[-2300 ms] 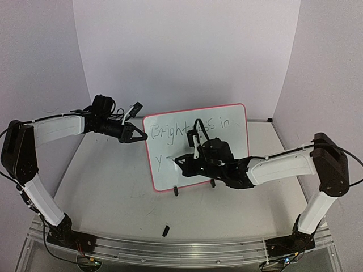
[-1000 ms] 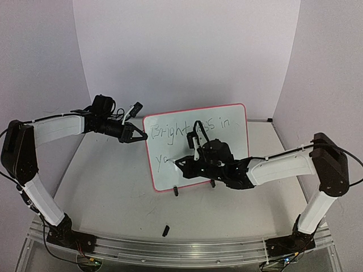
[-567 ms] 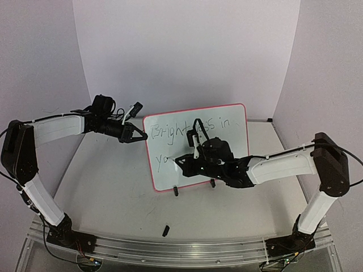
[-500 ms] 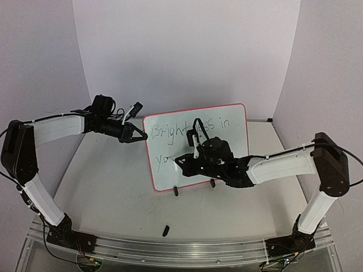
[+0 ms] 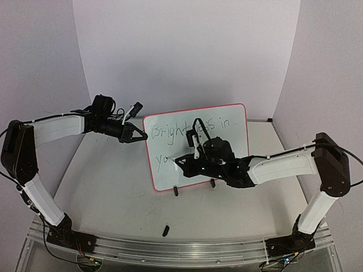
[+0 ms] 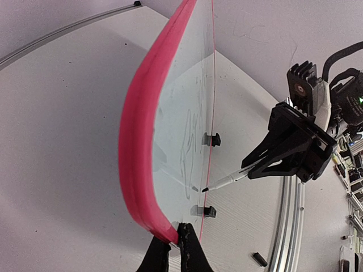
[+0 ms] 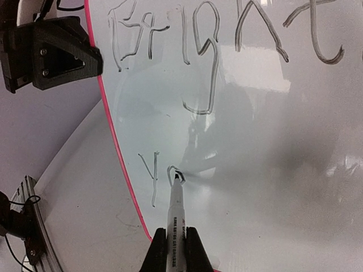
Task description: Write a sentence on the whiteboard
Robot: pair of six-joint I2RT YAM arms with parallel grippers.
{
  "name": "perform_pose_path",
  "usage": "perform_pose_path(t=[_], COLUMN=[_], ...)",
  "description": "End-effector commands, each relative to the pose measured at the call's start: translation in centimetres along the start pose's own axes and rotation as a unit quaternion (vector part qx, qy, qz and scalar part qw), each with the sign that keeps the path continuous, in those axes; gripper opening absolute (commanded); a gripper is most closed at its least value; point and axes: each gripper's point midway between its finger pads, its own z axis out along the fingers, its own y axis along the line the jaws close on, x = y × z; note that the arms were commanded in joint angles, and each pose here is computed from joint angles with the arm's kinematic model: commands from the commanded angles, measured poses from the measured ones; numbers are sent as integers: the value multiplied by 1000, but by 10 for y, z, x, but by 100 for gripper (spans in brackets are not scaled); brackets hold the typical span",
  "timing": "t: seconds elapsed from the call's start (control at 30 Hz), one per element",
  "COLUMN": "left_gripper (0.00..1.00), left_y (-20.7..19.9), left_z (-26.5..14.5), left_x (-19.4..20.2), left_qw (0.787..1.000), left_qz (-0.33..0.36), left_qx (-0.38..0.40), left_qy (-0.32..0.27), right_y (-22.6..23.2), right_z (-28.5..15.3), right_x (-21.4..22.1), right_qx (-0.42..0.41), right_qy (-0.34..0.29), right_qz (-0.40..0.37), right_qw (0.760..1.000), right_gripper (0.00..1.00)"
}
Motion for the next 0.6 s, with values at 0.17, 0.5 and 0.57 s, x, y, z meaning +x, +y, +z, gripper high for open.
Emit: perform_pose_path(t=[0.17, 0.5, 0.57], left_gripper=[0, 0, 0], left_y=[4, 3, 3], left_z=[8, 8, 8], left_x=[9, 9, 8], left_qw=[998, 998, 998], left_qz=[59, 60, 60], left_qx=[-27, -27, -27], left_qy=[25, 25, 25], right_y=[11, -4, -7], right_z=[-15, -5, -3], right_x=[-30, -25, -24], right_qx=[-15, 22, 28], right_qy=[-41, -35, -34], right_qz=[-11, -12, -12], right_qw=[999, 999, 999], right_gripper=[0, 0, 0])
